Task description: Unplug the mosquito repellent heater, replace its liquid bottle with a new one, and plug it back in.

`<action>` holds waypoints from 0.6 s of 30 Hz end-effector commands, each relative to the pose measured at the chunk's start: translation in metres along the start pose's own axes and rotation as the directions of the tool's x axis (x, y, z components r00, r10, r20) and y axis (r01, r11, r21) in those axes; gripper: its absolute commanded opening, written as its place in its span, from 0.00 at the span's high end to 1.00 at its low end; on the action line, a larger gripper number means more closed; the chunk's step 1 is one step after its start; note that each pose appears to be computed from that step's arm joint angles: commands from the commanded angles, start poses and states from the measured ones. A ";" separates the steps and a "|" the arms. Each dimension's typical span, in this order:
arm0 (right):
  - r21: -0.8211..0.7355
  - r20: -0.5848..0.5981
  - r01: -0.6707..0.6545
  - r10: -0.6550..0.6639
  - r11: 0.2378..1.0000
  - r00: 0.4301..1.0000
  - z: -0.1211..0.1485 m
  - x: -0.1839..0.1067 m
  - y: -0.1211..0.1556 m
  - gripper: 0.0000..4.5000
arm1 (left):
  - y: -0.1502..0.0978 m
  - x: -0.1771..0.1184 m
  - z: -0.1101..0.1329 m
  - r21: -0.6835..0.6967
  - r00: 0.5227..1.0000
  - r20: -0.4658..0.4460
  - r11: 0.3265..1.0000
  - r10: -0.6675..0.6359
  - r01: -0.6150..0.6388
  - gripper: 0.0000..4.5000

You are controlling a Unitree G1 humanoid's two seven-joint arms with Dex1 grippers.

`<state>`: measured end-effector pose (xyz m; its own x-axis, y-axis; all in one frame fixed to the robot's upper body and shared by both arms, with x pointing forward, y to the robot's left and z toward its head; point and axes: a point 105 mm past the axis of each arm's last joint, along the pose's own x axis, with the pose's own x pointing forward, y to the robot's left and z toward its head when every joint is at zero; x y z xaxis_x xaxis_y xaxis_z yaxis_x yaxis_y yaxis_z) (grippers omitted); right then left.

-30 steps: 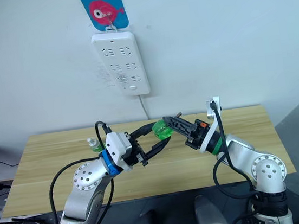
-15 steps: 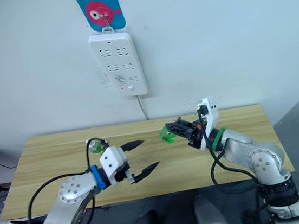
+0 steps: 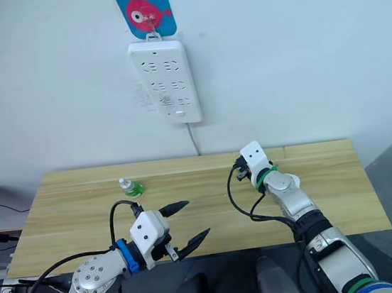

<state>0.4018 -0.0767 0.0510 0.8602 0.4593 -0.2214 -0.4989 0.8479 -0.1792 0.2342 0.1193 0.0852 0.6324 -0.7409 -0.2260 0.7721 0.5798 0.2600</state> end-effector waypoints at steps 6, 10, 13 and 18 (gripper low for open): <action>0.076 0.070 -0.012 0.007 0.997 0.997 0.004 -0.001 -0.006 0.60 | 0.008 -0.004 0.013 0.022 0.996 0.044 0.997 0.076 -0.077 0.00; 0.093 0.153 -0.056 0.042 0.994 0.987 0.023 -0.013 -0.008 0.28 | 0.021 -0.009 0.016 0.010 0.986 0.078 0.989 0.147 -0.148 0.00; 0.040 0.207 -0.140 0.129 0.989 0.970 0.043 -0.031 -0.004 0.04 | 0.025 -0.016 0.008 -0.011 0.982 0.052 0.984 0.180 -0.180 0.00; -0.191 0.165 -0.471 0.502 0.861 0.849 0.067 -0.077 0.037 0.01 | 0.050 -0.041 -0.020 -0.210 0.911 0.012 0.891 0.413 -0.401 0.00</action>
<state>0.3463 -0.0839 0.1081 0.6350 0.7601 -0.1380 -0.7689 0.6047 -0.2079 0.2470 0.1717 0.0834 0.8583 -0.4975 -0.1257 0.5119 0.8473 0.1414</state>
